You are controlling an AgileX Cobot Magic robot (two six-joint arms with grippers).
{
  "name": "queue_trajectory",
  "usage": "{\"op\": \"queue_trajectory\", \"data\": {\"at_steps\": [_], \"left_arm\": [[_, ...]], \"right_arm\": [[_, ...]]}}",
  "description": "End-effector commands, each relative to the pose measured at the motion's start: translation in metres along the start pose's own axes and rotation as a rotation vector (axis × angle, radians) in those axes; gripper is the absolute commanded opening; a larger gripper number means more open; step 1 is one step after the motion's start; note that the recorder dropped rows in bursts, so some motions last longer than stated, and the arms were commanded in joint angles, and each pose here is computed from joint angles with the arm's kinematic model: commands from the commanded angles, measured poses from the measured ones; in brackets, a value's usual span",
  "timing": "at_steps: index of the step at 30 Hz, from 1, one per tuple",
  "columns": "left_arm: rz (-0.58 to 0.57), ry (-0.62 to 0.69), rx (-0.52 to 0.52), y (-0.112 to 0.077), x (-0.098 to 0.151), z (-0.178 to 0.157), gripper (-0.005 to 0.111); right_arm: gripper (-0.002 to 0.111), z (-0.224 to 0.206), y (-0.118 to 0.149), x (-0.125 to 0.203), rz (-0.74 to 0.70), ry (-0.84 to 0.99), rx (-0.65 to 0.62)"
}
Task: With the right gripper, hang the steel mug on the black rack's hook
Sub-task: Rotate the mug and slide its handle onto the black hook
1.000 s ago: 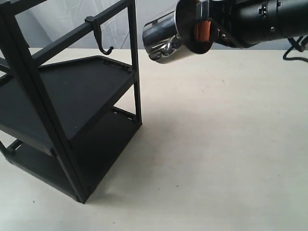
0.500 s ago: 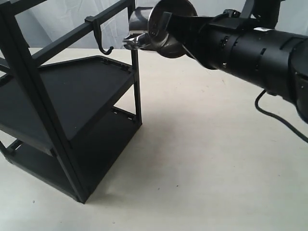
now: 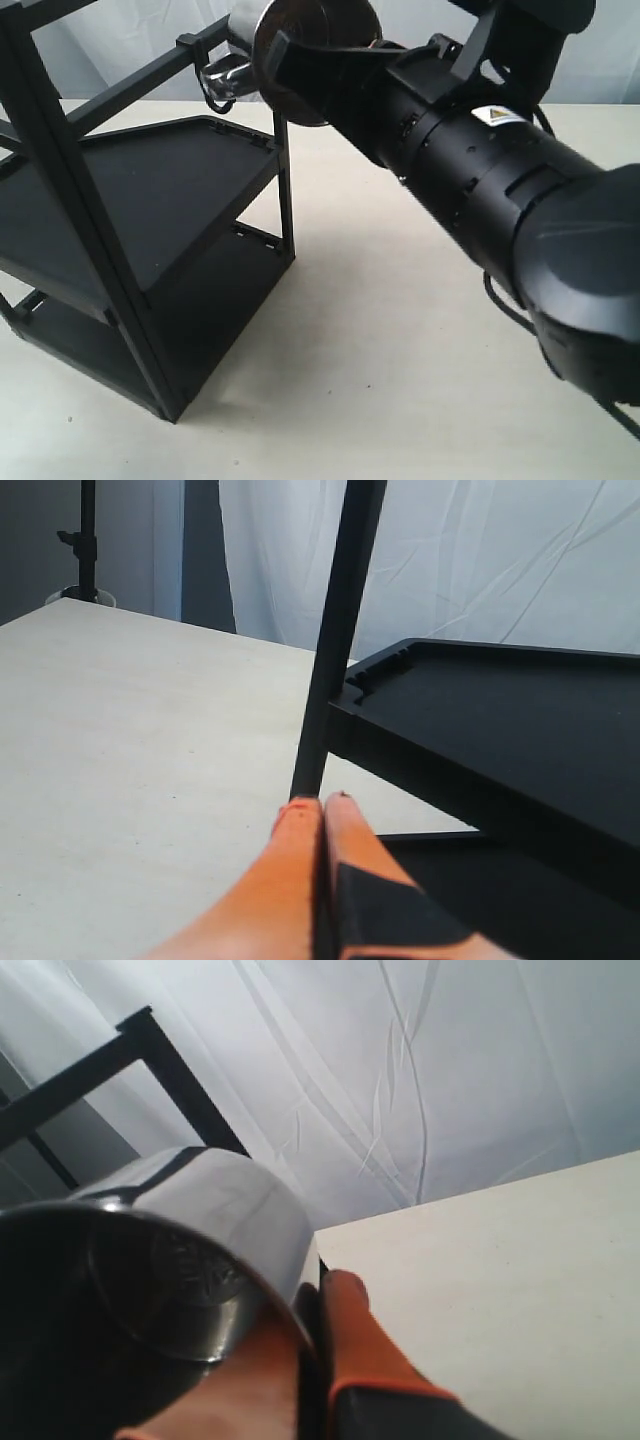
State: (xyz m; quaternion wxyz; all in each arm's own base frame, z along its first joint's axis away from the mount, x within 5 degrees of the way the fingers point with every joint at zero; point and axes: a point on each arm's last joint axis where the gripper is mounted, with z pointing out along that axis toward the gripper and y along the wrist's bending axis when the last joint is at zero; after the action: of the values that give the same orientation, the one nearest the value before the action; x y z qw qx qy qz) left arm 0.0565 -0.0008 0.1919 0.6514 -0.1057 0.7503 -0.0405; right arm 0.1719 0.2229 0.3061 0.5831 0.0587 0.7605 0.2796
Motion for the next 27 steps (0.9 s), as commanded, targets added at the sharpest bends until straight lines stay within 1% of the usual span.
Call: {"op": "queue_trajectory", "data": {"at_steps": [1, 4, 11, 27], "left_arm": [[-0.015, -0.018, 0.001, 0.0, -0.001, 0.0, 0.002], [-0.015, -0.018, 0.001, 0.0, -0.001, 0.0, 0.002], [-0.015, -0.018, 0.001, 0.0, -0.001, 0.0, 0.002], [-0.015, -0.017, 0.003, 0.0, -0.001, 0.0, 0.002]], "right_arm": [[-0.001, -0.004, 0.006, 0.011, -0.02, -0.047, 0.038], [-0.001, -0.006, 0.007, 0.018, -0.038, -0.076, 0.065], [-0.001, -0.002, 0.005, 0.031, -0.028, -0.055, 0.096], [-0.001, 0.008, 0.004, 0.06, 0.032, 0.058, 0.092]]}}
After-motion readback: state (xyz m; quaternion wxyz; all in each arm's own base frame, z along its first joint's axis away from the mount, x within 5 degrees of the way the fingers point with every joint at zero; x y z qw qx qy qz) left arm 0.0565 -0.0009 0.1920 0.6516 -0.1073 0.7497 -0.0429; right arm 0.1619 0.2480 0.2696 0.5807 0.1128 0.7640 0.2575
